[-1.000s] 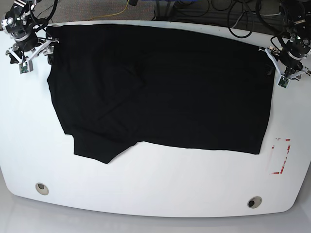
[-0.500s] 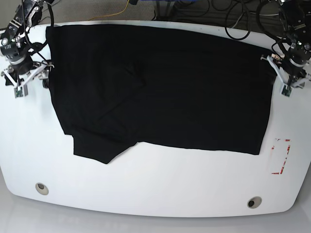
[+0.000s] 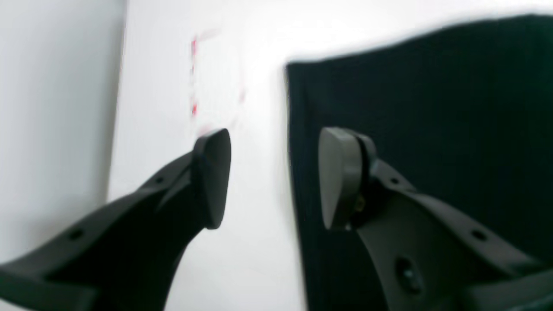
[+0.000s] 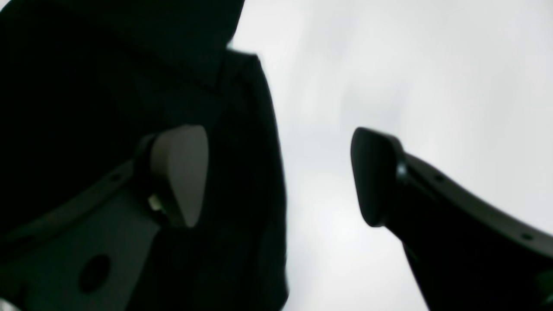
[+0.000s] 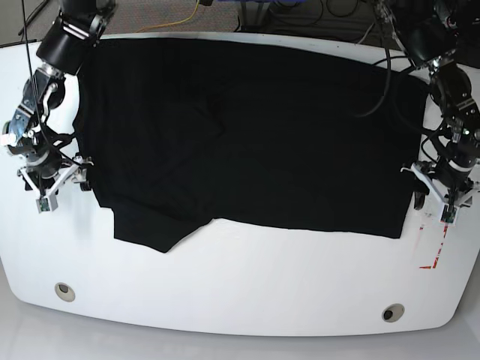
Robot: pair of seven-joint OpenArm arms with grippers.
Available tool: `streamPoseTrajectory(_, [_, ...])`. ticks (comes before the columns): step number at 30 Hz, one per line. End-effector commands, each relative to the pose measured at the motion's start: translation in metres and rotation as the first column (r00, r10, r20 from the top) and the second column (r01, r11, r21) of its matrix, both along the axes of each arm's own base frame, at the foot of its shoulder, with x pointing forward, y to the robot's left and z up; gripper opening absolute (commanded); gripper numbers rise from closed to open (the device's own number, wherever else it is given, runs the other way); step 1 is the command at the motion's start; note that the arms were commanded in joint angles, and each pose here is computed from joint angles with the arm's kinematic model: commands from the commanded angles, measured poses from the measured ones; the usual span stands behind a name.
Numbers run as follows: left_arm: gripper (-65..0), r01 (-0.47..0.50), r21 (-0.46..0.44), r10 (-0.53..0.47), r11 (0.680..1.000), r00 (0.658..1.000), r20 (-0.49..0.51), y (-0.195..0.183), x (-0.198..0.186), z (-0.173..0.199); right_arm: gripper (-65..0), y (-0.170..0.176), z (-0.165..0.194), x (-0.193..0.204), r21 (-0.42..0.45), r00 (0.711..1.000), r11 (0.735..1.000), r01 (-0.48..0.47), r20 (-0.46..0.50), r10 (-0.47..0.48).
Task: Layout the t-shirt on the table in an organized manner, then fold the t-shirt properly
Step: 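Lower both grippers to the shirt's hem-side corners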
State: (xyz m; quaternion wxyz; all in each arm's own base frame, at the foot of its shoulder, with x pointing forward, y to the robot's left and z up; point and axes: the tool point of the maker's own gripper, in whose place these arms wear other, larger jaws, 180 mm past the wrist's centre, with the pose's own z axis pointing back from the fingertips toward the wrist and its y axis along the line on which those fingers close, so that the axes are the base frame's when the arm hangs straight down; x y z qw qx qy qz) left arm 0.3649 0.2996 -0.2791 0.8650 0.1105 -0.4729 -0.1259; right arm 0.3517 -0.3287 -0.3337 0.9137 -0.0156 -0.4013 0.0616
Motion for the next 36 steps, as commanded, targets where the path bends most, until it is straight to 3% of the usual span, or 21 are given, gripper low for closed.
streamPoseTrajectory(1, [-34.1,-0.048,-0.001,0.048,0.999,0.998,0.042,0.01,0.023,0.015,-15.2,-0.007,0.024,0.029,-0.022,0.996,1.0,-0.007,0.083,0.009])
streamPoseTrajectory(14, [-34.3,-0.086,-0.124,0.093,0.988,0.994,0.052,0.014,0.078,0.017,-15.4,0.016,0.017,0.104,0.119,0.993,0.992,-0.05,0.116,0.036])
streamPoseTrajectory(24, [-34.3,-0.043,-0.177,0.07,0.983,0.986,0.153,0.009,0.092,0.016,-15.4,0.022,0.006,0.134,0.302,0.989,0.953,-0.001,0.139,-0.043])
streamPoseTrajectory(30, [-34.3,-0.039,-0.221,0.073,0.974,0.986,0.149,0.008,0.095,-0.002,-15.4,0.025,-0.002,0.14,0.37,0.989,0.929,0.024,0.13,-0.077])
streamPoseTrajectory(33, [-34.3,-0.041,-0.234,0.075,0.971,0.988,0.136,0.008,0.095,-0.01,-15.4,0.025,-0.011,0.137,0.38,0.99,0.924,0.038,0.109,-0.085])
streamPoseTrajectory(36, [-34.3,-0.043,-0.24,0.076,0.97,0.988,0.131,0.008,0.095,-0.014,-15.4,0.021,-0.018,0.134,0.345,0.992,0.937,0.051,0.094,-0.088])
